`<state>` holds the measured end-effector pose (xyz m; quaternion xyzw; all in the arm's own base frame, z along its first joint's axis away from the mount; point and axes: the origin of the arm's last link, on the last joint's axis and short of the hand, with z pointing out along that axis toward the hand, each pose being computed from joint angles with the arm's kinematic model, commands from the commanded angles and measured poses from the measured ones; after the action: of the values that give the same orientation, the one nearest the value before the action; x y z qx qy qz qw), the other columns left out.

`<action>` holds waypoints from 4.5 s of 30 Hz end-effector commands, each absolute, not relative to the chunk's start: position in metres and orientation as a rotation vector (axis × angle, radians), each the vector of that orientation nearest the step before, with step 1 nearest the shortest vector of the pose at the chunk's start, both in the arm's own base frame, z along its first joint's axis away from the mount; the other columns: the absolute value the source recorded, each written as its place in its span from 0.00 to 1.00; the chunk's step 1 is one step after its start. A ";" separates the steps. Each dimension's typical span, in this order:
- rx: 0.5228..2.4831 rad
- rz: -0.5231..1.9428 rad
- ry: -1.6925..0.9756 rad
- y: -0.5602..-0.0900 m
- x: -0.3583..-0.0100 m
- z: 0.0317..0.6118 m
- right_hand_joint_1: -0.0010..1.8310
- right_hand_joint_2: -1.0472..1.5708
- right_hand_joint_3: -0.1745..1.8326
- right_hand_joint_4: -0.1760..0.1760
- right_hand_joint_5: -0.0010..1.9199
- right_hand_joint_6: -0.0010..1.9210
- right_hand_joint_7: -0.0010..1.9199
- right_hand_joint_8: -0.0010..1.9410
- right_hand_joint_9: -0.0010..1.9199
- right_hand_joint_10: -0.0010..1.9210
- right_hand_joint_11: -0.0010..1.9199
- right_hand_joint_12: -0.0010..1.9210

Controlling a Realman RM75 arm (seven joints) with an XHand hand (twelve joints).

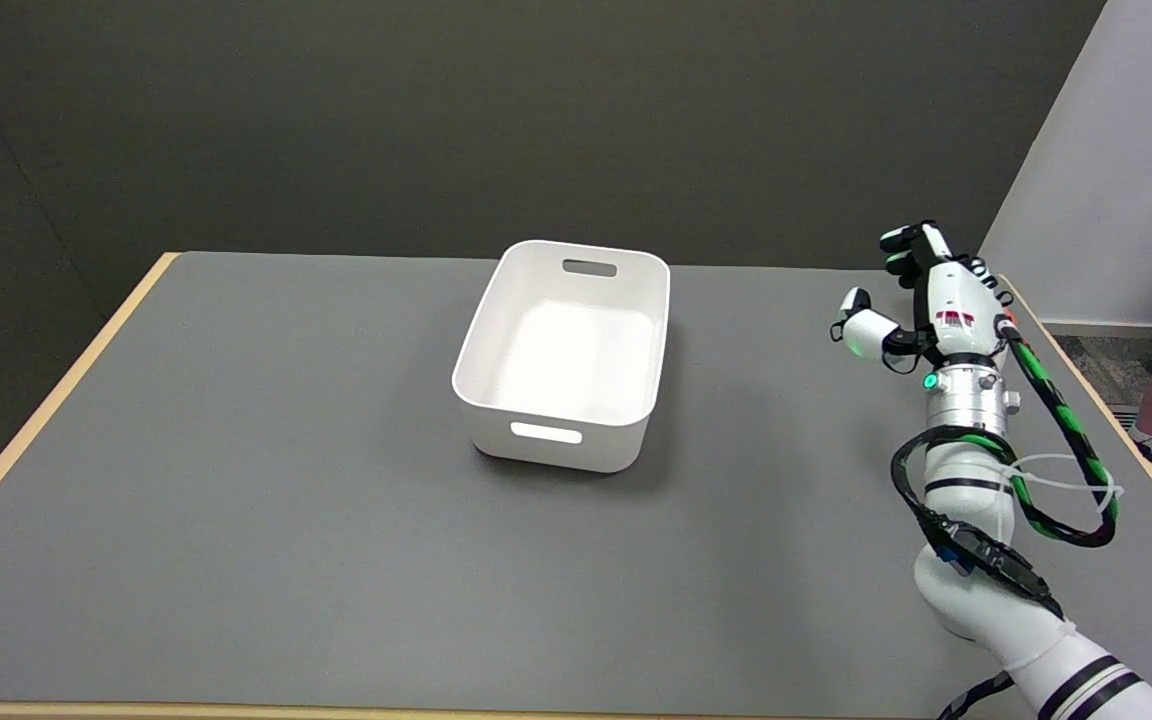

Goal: Pick up mango.

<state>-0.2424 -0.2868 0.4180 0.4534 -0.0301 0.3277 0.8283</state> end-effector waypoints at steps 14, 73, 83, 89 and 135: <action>0.858 0.648 -0.097 -0.301 -0.247 0.485 0.39 0.66 0.56 0.52 0.05 0.17 0.08 0.14 0.05 0.31 0.00 0.60; 0.902 0.262 -0.157 -0.368 -0.238 0.577 0.30 0.63 0.57 0.43 0.04 0.10 0.05 0.12 0.03 0.32 0.02 0.58; 0.917 0.065 -0.099 -0.361 -0.224 0.608 0.28 0.63 0.57 0.43 0.03 0.09 0.04 0.11 0.02 0.32 0.01 0.57; 0.884 -0.036 -0.059 -0.348 -0.214 0.634 0.27 0.63 0.56 0.42 0.03 0.09 0.04 0.11 0.02 0.32 0.02 0.57; 0.932 -0.245 -0.202 -0.372 -0.248 0.630 0.27 0.63 0.56 0.44 0.03 0.10 0.04 0.10 0.02 0.31 0.01 0.55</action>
<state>-0.2507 -0.3536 0.6254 0.4598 -0.1015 -0.0857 0.8780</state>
